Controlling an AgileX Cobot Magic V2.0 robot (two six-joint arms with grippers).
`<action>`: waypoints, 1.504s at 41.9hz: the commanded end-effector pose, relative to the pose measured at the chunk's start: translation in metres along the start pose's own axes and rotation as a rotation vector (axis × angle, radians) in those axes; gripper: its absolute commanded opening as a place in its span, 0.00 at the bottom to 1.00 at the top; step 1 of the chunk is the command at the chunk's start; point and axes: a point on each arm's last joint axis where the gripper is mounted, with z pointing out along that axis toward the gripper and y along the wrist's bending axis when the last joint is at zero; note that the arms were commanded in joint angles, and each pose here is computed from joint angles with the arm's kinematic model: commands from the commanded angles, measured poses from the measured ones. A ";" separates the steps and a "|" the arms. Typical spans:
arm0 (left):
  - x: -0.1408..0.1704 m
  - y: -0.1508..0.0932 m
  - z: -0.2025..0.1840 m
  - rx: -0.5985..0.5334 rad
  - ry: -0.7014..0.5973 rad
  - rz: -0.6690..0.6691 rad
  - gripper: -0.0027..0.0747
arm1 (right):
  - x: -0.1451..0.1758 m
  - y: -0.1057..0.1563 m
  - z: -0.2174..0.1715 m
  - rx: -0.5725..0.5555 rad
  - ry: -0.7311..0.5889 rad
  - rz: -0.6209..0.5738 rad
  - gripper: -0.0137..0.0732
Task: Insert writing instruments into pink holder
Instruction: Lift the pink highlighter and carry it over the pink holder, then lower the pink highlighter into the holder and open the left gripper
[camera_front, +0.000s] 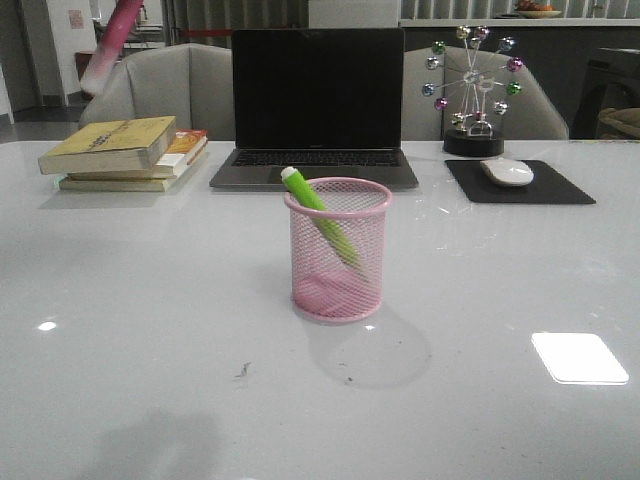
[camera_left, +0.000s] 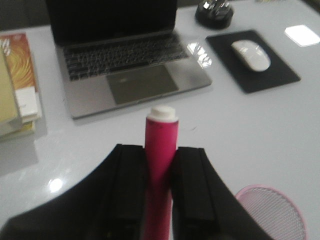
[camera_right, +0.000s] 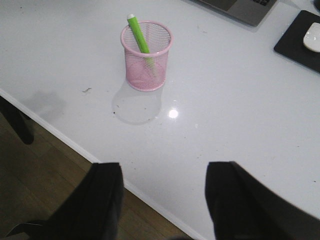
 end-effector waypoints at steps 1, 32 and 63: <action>-0.018 -0.028 -0.029 -0.007 -0.261 0.002 0.15 | -0.012 -0.001 -0.004 0.005 -0.088 -0.011 0.71; 0.060 -0.156 0.041 0.041 -0.587 0.109 0.15 | -0.012 -0.001 -0.004 0.005 -0.088 -0.011 0.71; 0.082 -0.163 0.085 0.020 -0.479 0.022 0.45 | -0.012 -0.001 -0.004 0.005 -0.088 -0.011 0.71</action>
